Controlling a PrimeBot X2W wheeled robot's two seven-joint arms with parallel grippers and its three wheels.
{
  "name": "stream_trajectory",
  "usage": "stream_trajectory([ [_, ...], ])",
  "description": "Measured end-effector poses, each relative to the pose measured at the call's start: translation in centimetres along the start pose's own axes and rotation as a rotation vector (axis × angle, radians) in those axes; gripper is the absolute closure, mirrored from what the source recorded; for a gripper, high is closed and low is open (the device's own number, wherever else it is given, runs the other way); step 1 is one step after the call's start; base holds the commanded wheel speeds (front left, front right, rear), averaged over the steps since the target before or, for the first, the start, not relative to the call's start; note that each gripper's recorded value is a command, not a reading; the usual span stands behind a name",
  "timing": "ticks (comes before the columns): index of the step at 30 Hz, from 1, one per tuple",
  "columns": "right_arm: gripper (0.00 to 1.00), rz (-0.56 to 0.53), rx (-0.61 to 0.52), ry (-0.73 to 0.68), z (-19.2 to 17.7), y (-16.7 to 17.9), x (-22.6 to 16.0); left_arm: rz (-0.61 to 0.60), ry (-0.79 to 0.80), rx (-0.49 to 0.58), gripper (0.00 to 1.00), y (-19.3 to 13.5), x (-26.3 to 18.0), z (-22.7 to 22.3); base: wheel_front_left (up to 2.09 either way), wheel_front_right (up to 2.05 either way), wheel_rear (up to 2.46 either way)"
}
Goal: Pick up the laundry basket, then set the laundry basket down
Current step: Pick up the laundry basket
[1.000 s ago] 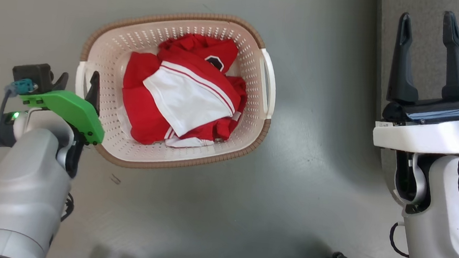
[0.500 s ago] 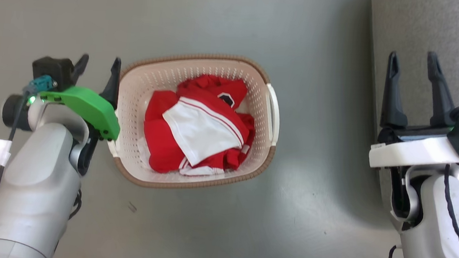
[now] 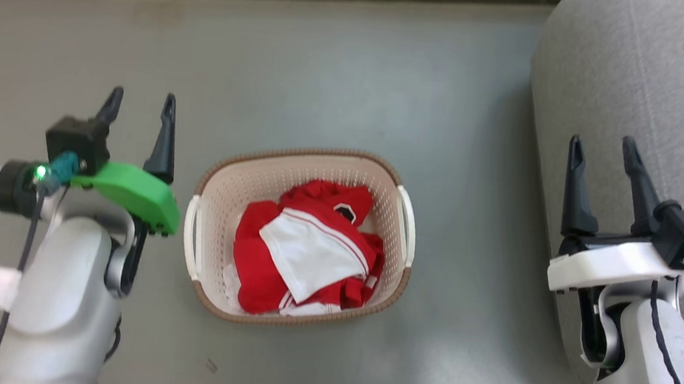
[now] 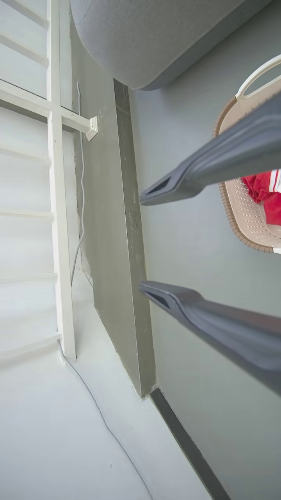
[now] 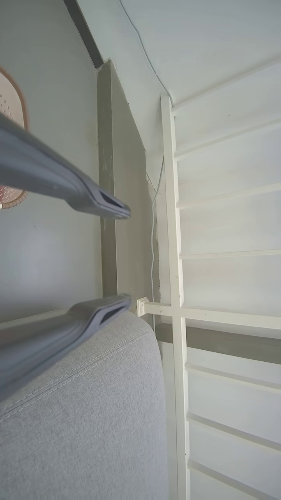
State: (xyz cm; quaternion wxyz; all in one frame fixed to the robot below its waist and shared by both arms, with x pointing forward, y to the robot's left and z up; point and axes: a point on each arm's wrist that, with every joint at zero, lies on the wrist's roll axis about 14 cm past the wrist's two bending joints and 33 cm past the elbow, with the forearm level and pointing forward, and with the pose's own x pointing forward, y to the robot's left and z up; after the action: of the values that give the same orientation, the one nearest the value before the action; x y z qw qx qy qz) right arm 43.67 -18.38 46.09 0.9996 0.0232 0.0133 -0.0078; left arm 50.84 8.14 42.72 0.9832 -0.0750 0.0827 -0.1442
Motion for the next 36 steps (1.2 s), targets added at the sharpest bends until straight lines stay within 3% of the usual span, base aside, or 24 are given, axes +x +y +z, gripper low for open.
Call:
stream_trajectory([
  [14, 0.0, 0.001, 0.008, -0.039, 2.2, -0.1, -4.0, 0.028, -0.093, 0.03, 0.0, -1.7, -6.4, 2.8, 0.0, 0.0, 0.0],
  [36, 0.0, 0.015, 0.024, -0.038, 2.3, 0.3, -9.0, 0.061, -0.108, 0.034, 0.0, -3.4, -14.3, 1.9, 0.0, 0.0, 0.0],
])
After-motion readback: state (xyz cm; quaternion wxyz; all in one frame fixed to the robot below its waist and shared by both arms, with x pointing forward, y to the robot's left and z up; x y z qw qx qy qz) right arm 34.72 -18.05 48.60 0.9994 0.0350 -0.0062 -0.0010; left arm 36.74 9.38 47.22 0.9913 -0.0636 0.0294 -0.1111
